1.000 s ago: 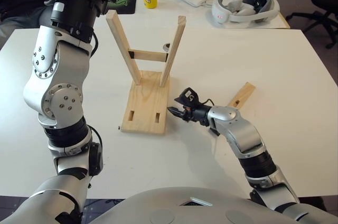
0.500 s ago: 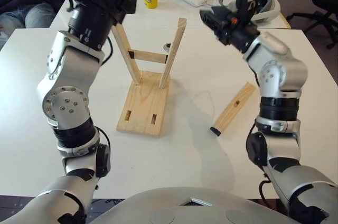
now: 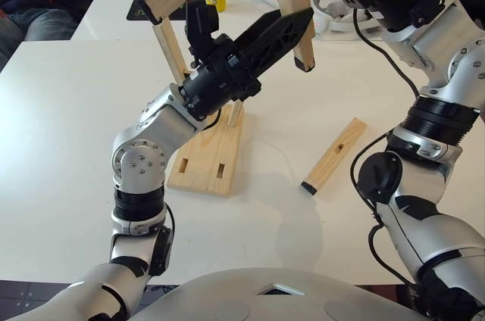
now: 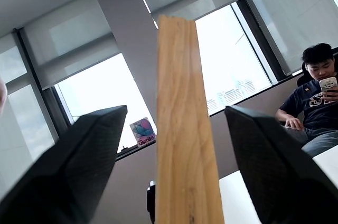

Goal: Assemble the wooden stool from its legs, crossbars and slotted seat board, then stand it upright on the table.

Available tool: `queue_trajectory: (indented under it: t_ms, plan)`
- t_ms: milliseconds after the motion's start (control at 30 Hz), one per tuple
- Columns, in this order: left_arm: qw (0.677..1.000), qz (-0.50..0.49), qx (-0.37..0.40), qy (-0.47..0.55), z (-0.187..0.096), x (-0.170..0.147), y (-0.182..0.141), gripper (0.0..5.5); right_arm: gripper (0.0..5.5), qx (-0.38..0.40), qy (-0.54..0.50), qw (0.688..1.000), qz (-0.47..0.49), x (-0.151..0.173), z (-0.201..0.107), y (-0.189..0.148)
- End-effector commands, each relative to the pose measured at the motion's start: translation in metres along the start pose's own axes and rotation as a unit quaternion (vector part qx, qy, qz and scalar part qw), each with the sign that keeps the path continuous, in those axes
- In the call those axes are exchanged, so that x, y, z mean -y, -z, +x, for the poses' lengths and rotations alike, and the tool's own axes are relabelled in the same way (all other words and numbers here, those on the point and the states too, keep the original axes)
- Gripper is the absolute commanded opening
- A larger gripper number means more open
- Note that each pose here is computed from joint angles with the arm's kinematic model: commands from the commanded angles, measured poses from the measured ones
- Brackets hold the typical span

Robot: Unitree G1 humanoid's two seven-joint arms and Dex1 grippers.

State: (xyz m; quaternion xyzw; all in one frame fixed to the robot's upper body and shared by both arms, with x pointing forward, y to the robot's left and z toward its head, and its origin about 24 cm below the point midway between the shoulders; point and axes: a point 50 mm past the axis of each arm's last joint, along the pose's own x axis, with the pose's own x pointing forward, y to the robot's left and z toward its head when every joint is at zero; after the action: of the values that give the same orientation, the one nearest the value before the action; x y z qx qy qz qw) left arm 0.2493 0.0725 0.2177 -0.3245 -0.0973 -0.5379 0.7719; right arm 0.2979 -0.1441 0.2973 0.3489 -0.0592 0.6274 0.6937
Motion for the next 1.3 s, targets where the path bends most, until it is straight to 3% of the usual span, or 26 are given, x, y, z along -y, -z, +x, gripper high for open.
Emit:
queue_trajectory:
  t_ms: [33, 400, 433, 533, 833, 1033, 1133, 1300]
  plan:
    - [1.000, 0.018, 0.008, -0.009, -0.004, 0.005, 0.000, 2.05, 3.40, -0.010, 0.018, 1.000, -0.010, -0.001, -0.004, -0.002]
    - [0.993, 0.082, -0.087, -0.001, -0.009, 0.001, 0.014, 2.05, 3.40, -0.029, -0.011, 0.999, -0.025, -0.009, -0.008, -0.009]
    - [0.991, 0.097, -0.088, 0.002, -0.019, 0.004, -0.013, 2.05, 3.40, -0.033, -0.017, 0.999, -0.030, -0.011, -0.010, -0.011]
    - [0.986, 0.135, -0.101, 0.009, -0.050, 0.014, -0.068, 2.05, 3.77, -0.038, -0.025, 0.998, -0.045, -0.018, -0.017, -0.018]
    - [0.968, 0.173, -0.183, -0.023, -0.073, 0.011, -0.081, 2.05, 5.30, -0.058, 0.000, 0.995, -0.080, -0.040, -0.019, -0.021]
    - [0.941, 0.221, -0.241, -0.092, -0.086, -0.007, -0.066, 2.05, 5.40, -0.092, 0.078, 0.987, -0.104, -0.019, -0.025, -0.008]
    - [0.928, 0.241, -0.242, -0.145, -0.095, -0.018, -0.055, 2.05, 5.40, -0.110, 0.191, 0.959, -0.179, 0.011, -0.037, 0.013]
    - [0.915, 0.270, -0.219, -0.206, -0.106, -0.026, -0.045, 2.05, 5.40, -0.077, 0.271, 0.932, -0.229, 0.033, -0.055, 0.031]
